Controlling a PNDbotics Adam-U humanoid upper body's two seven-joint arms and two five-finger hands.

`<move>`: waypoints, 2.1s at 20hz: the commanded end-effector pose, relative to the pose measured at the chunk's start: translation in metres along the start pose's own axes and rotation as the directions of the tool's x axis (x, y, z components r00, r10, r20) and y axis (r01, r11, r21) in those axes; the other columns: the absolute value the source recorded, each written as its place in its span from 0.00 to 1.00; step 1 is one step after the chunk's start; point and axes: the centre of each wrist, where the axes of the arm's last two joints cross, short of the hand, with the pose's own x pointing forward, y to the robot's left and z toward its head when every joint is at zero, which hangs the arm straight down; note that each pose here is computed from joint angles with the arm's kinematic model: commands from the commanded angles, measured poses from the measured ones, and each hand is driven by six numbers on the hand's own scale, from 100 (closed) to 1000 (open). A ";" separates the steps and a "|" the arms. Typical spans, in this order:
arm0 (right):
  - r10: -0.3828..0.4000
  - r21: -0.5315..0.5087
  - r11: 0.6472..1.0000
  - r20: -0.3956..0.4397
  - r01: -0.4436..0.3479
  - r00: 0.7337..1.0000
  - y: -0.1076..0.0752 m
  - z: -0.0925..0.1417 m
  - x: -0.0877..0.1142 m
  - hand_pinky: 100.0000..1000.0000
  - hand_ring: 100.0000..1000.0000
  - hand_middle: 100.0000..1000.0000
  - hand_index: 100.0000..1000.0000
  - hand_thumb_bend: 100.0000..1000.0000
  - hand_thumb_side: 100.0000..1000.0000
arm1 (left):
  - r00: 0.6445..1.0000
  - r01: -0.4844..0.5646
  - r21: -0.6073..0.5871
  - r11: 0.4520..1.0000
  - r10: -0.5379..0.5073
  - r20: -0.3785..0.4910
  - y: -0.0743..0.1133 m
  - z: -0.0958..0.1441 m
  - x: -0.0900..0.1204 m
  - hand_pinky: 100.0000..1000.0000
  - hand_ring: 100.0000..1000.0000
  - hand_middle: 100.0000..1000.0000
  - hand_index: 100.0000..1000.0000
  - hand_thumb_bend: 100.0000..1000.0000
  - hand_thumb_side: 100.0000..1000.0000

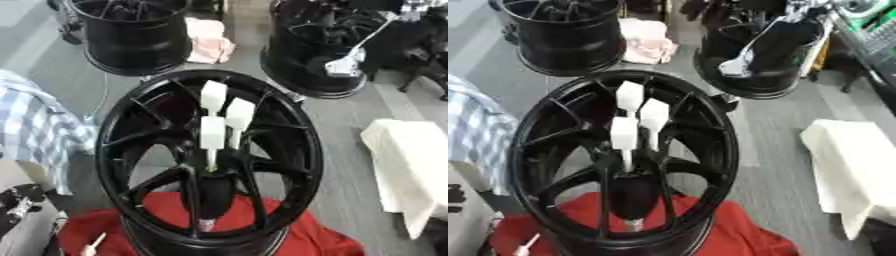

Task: Pull the pin out of the wheel hub.

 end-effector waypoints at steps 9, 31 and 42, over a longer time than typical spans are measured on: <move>0.079 0.119 0.990 -0.006 -0.078 0.997 0.007 -0.053 -0.008 0.92 0.96 0.95 0.98 0.25 0.19 | 0.997 0.055 -0.015 0.998 -0.054 0.046 0.013 -0.010 0.021 0.68 0.71 0.62 0.73 0.40 0.55; 0.036 0.143 0.990 -0.099 -0.021 0.994 0.020 -0.060 -0.047 0.91 0.93 0.87 0.93 0.25 0.26 | 0.997 0.056 -0.010 0.998 -0.056 0.054 0.014 -0.011 0.023 0.68 0.71 0.62 0.73 0.40 0.55; 0.028 0.162 0.987 -0.086 -0.014 0.996 0.028 -0.070 -0.049 0.90 0.92 0.86 0.91 0.24 0.25 | 0.997 0.055 -0.010 0.998 -0.054 0.059 0.013 -0.012 0.024 0.68 0.71 0.62 0.73 0.40 0.55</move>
